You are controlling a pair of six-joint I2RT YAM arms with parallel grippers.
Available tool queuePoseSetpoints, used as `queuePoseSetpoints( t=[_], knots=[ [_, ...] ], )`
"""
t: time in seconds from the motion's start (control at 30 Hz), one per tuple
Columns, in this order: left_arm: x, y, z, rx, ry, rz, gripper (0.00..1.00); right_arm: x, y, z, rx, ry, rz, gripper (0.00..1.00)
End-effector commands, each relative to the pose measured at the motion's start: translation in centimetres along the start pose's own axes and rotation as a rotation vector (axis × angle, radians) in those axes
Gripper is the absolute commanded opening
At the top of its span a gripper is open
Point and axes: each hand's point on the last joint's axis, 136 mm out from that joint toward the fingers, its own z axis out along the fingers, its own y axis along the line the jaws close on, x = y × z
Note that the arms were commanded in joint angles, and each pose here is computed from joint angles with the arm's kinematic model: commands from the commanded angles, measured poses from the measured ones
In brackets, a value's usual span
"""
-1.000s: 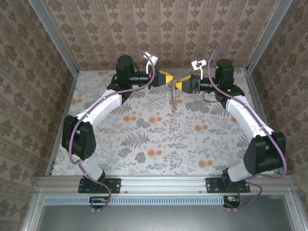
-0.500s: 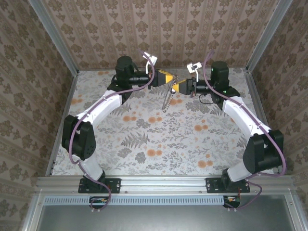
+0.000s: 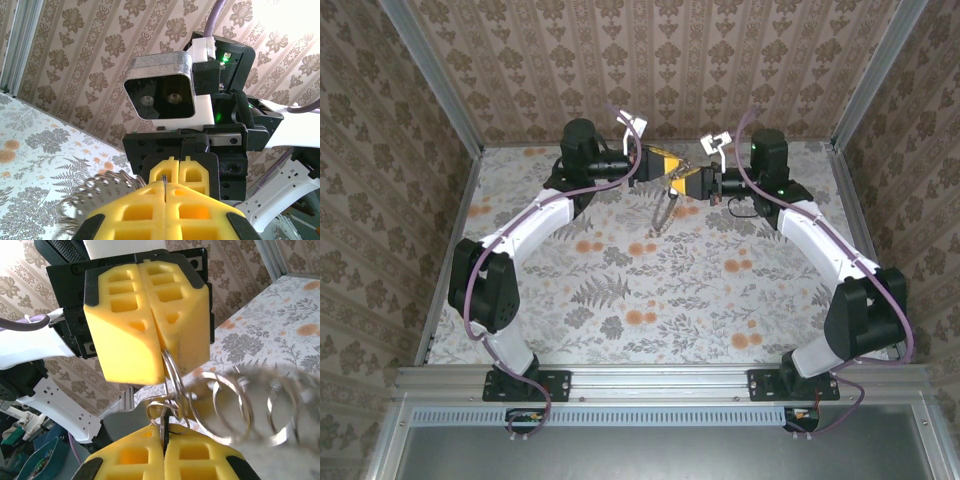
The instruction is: Put the keys on the keyring
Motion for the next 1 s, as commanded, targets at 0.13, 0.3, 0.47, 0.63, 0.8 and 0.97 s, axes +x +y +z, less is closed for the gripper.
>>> queuePoseSetpoints(
  t=[0.13,0.3,0.47,0.63,0.8,0.97],
  knots=[
    [-2.5,-2.6,-0.5,0.007,-0.061,0.094,0.0,-0.3,0.1,-0.9,0.029,-0.009,-0.01,0.33],
    [-2.5,-2.5,-0.6,-0.003,-0.066,0.092,0.0,-0.3,-0.1,-3.3,0.09,-0.053,-0.004,0.45],
    [-2.5,-2.4,-0.6,-0.007,-0.071,0.095,0.0,-2.3,0.8,-6.0,0.148,-0.164,-0.027,0.47],
    [-2.6,-2.2,-0.6,-0.016,-0.081,0.09,0.0,-5.0,1.0,-6.5,0.167,-0.267,-0.004,0.45],
    [-2.8,-2.3,-0.7,-0.018,-0.089,0.094,0.0,-7.0,0.8,-6.1,0.144,-0.372,0.034,0.43],
    [-2.7,-2.4,-0.7,-0.015,-0.092,0.091,0.0,-7.1,-0.2,-4.6,0.133,-0.377,0.065,0.44]
  ],
)
